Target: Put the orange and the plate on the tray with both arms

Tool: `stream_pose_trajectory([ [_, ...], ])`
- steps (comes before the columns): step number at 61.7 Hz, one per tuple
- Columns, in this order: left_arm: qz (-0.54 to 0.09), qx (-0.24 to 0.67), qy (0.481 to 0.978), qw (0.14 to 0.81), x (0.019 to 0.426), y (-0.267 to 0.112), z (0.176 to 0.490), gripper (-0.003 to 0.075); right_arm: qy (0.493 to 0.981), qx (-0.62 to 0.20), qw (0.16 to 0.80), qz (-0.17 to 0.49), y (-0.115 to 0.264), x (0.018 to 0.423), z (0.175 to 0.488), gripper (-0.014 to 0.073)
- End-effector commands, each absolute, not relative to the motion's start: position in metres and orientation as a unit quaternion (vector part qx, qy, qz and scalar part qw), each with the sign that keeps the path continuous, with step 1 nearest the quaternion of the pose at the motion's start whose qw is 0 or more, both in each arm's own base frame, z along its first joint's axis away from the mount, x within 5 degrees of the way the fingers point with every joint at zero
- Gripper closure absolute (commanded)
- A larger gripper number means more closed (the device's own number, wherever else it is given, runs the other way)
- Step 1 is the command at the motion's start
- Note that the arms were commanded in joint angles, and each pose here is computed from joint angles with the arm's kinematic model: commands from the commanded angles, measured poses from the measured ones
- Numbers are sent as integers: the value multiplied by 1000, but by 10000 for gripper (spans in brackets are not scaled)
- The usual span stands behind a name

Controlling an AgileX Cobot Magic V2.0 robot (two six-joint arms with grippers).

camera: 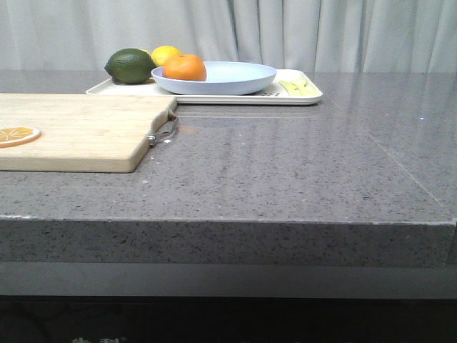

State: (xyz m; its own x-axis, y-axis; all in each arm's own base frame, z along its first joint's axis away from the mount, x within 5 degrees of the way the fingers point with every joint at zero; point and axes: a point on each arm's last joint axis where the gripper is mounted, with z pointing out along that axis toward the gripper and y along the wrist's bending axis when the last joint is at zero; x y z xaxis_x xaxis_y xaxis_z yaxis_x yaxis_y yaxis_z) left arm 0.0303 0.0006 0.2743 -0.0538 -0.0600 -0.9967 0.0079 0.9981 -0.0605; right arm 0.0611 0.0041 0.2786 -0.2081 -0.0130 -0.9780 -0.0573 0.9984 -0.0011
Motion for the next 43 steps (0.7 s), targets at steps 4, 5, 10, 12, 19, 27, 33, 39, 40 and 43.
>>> stream_pose_trajectory([
  [4,-36,-21,680,732,34,0,270,738,745,-24,666,15,4,62,294,655],
  [5,-37,-21,683,729,36,0,266,738,745,-24,666,15,4,62,294,655],
  [10,-39,-23,693,719,41,-1,252,738,745,-24,666,15,4,62,294,655],
  [12,-39,-23,699,714,44,-1,244,738,745,-24,666,15,4,62,294,655],
  [19,-40,-24,707,705,49,-1,226,738,745,-24,666,15,4,62,294,655],
  [27,-41,-24,705,707,53,-1,213,738,745,-24,666,15,4,62,294,655],
  [33,-42,-24,701,711,54,-1,207,738,745,-24,666,15,4,62,294,655],
  [39,-42,-24,702,711,55,-1,204,738,745,-24,666,15,4,62,294,655],
  [40,-42,-24,702,711,55,-1,204,738,745,-24,666,15,4,62,294,655],
  [43,-42,-24,702,711,55,-1,204,738,745,-24,666,15,4,62,294,655],
])
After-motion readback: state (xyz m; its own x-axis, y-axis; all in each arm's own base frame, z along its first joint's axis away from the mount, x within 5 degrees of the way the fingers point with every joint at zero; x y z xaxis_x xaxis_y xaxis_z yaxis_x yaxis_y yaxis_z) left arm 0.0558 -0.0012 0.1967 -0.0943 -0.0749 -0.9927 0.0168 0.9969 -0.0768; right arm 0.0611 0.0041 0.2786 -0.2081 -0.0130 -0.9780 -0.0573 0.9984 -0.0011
